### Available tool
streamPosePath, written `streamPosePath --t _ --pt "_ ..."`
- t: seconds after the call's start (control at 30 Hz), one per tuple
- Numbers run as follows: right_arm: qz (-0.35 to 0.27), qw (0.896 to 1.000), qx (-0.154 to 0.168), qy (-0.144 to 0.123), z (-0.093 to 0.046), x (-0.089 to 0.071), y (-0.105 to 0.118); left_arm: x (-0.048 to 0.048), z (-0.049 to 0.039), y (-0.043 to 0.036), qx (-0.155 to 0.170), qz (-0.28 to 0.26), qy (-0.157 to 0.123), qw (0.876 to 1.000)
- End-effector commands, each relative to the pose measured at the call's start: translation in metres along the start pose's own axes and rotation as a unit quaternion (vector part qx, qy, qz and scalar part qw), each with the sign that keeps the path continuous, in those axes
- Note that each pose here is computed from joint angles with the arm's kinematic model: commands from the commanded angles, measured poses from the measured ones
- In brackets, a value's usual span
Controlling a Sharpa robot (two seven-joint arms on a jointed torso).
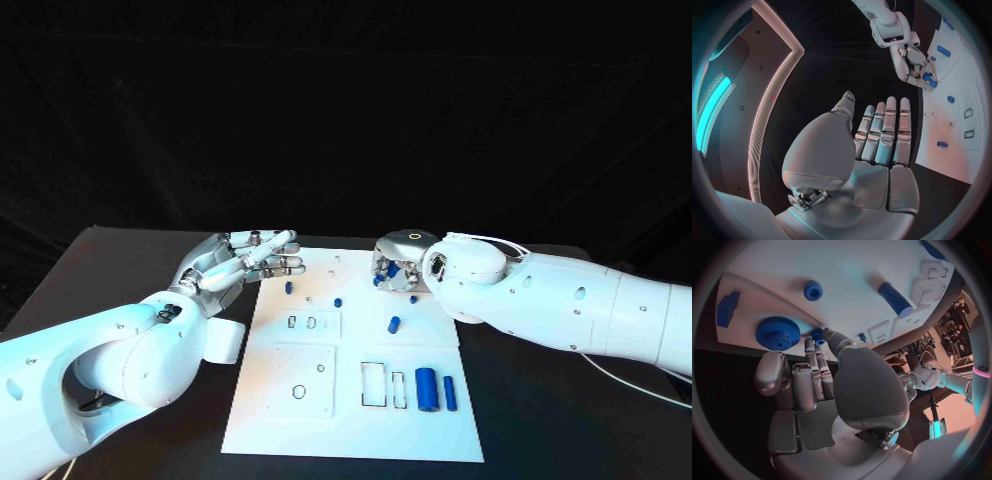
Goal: Assemble the parts on the task board
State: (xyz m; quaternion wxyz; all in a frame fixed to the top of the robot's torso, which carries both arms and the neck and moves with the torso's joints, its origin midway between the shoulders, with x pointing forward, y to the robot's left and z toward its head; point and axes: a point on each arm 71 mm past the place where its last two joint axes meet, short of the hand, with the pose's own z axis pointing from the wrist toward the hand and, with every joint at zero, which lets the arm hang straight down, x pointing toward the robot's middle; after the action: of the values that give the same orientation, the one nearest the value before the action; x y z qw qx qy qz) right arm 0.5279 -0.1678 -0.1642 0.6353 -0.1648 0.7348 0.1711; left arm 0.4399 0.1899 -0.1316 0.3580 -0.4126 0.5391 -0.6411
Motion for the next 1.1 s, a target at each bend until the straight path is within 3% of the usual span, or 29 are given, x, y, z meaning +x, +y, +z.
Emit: streamPosePath --t 0.03,0.57,0.7,0.93,1.1 --pt "-0.001 1.000 -0.002 0.013 0.000 0.002 0.000 0.0021 0.0000 -0.0017 0.003 -0.001 0.009 1.000" --pt "0.006 1.000 -0.006 -0.001 0.001 0.001 0.001 0.0013 0.0001 -0.0019 0.003 0.000 0.008 1.000" --pt "0.011 1.000 -0.007 -0.022 0.000 -0.002 0.001 0.0007 0.0002 -0.0019 0.003 0.000 0.007 1.000" --pt "0.029 0.996 -0.016 -0.083 -0.005 -0.013 0.004 -0.0014 0.0009 -0.0016 0.003 0.001 0.004 1.000" --pt "0.037 0.992 -0.015 -0.120 0.000 -0.021 0.007 -0.0029 0.0015 -0.0013 0.003 0.002 0.002 1.000"
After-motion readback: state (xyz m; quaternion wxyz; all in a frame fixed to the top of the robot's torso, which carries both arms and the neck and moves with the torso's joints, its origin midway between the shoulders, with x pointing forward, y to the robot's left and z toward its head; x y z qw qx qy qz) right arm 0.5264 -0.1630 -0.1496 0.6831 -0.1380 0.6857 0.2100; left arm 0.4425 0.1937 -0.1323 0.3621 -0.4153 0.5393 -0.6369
